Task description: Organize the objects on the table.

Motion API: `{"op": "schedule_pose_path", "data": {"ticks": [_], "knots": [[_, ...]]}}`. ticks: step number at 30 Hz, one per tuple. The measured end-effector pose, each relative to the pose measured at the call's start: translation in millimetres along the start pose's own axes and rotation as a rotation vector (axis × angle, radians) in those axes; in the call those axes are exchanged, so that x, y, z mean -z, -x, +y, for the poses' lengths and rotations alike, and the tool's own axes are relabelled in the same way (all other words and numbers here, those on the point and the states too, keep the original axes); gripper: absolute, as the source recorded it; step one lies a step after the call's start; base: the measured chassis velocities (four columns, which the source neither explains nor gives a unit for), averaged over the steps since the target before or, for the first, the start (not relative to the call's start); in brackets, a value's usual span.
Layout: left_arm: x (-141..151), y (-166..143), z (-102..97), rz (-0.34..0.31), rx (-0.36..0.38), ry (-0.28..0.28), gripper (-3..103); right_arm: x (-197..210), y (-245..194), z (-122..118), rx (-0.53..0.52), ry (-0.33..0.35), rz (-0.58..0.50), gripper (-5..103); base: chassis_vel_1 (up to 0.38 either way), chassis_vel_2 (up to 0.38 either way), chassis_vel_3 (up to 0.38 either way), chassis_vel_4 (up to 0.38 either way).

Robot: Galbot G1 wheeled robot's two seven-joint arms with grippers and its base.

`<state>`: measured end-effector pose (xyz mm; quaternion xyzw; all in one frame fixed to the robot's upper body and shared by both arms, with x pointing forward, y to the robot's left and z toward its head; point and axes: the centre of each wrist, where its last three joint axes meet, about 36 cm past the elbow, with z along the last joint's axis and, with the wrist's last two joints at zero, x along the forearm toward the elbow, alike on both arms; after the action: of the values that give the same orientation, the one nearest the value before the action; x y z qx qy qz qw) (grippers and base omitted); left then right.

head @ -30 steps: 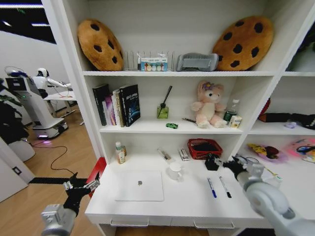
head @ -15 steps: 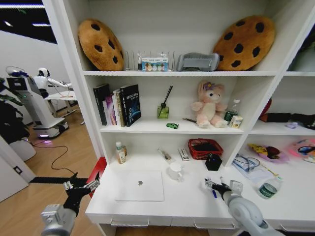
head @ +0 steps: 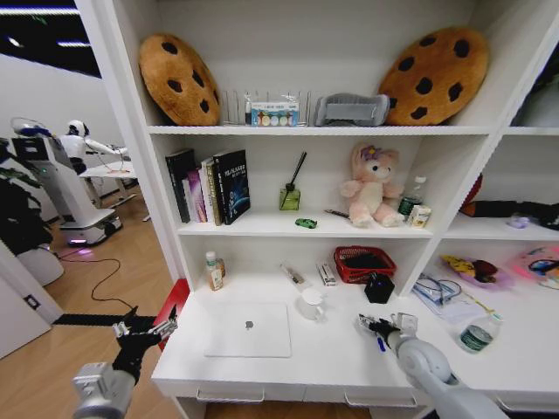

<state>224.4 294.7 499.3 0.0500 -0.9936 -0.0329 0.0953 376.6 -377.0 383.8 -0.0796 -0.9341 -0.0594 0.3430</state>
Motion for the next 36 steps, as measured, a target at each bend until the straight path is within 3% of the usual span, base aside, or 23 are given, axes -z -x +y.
{"op": "schedule_pose_path", "data": {"ticks": [3, 5, 7, 8, 10, 12, 13, 16, 19, 20, 23, 24, 25, 26, 28, 29, 30, 31, 36], "knots": [[0.0, 0.0, 0.0, 0.000, 0.000, 0.000, 100, -1.2, 0.4, -1.5, 0.005, 0.006, 0.005, 53, 0.000, 0.000, 0.000, 0.000], [0.0, 0.0, 0.0, 0.000, 0.000, 0.000, 100, -2.4, 1.2, -2.7, 0.008, 0.013, 0.009, 53, 0.000, 0.000, 0.000, 0.000], [0.0, 0.0, 0.0, 0.000, 0.000, 0.000, 100, -3.3, 1.6, -3.4, 0.009, 0.016, 0.012, 37, 0.000, 0.000, 0.000, 0.000], [0.0, 0.0, 0.0, 0.000, 0.000, 0.000, 100, -3.3, 1.6, -3.4, 0.009, 0.016, 0.012, 37, 0.000, 0.000, 0.000, 0.000], [0.0, 0.0, 0.0, 0.000, 0.000, 0.000, 100, -3.6, 0.7, -5.2, 0.013, 0.027, 0.019, 25, 0.000, 0.000, 0.000, 0.000], [0.0, 0.0, 0.0, 0.000, 0.000, 0.000, 100, -3.8, 0.1, -7.1, 0.014, 0.035, 0.024, 25, 0.000, 0.000, 0.000, 0.000], [0.0, 0.0, 0.0, 0.000, 0.000, 0.000, 100, -4.1, -0.2, -10.0, 0.016, 0.039, 0.027, 15, 0.000, 0.000, 0.000, 0.000], [0.0, 0.0, 0.0, 0.000, 0.000, 0.000, 100, -0.7, -2.6, -16.0, 0.027, 0.047, 0.014, 12, 0.000, 0.000, 0.000, 0.000], [0.0, 0.0, 0.0, 0.000, 0.000, 0.000, 100, 15.4, -12.0, -16.5, 0.142, 0.069, -0.157, 12, 0.000, 0.000, 0.000, 0.000], [0.0, 0.0, 0.0, 0.000, 0.000, 0.000, 100, 15.4, -12.0, -16.5, 0.142, 0.069, -0.157, 12, 0.000, 0.000, 0.000, 0.000], [0.0, 0.0, 0.0, 0.000, 0.000, 0.000, 100, 37.7, -18.2, -12.1, 0.229, 0.014, -0.404, 12, 0.000, 0.000, 0.000, 0.000], [0.0, 0.0, 0.0, 0.000, 0.000, 0.000, 100, 37.7, -18.2, -12.1, 0.229, 0.014, -0.404, 12, 0.000, 0.000, 0.000, 0.000], [0.0, 0.0, 0.0, 0.000, 0.000, 0.000, 100, 42.5, -16.2, -12.1, 0.248, -0.013, -0.484, 12, 0.000, 0.000, 0.000, 0.000], [0.0, 0.0, 0.0, 0.000, 0.000, 0.000, 100, 42.5, -16.2, -12.1, 0.248, -0.013, -0.484, 12, 0.000, 0.000, 0.000, 0.000], [0.0, 0.0, 0.0, 0.000, 0.000, 0.000, 100, 44.9, 1.6, -20.9, 0.221, -0.127, -0.668, 12, 0.000, 0.000, 0.000, 0.000], [0.0, 0.0, 0.0, 0.000, 0.000, 0.000, 100, 44.9, 1.6, -20.9, 0.221, -0.127, -0.668, 12, 0.000, 0.000, 0.000, 0.000], [0.0, 0.0, 0.0, 0.000, 0.000, 0.000, 100, 42.0, 17.8, -30.3, 0.187, -0.204, -0.766, 12, 0.000, 0.000, 0.000, 0.000], [0.0, 0.0, 0.0, 0.000, 0.000, 0.000, 100, 37.2, 26.5, -35.3, 0.166, -0.226, -0.806, 12, 0.000, 0.000, 0.000, 0.000], [0.0, 0.0, 0.0, 0.000, 0.000, 0.000, 100, 25.0, 53.2, -45.3, 0.095, -0.230, -0.892, 12, 0.000, 0.000, 0.000, 0.000]]}}
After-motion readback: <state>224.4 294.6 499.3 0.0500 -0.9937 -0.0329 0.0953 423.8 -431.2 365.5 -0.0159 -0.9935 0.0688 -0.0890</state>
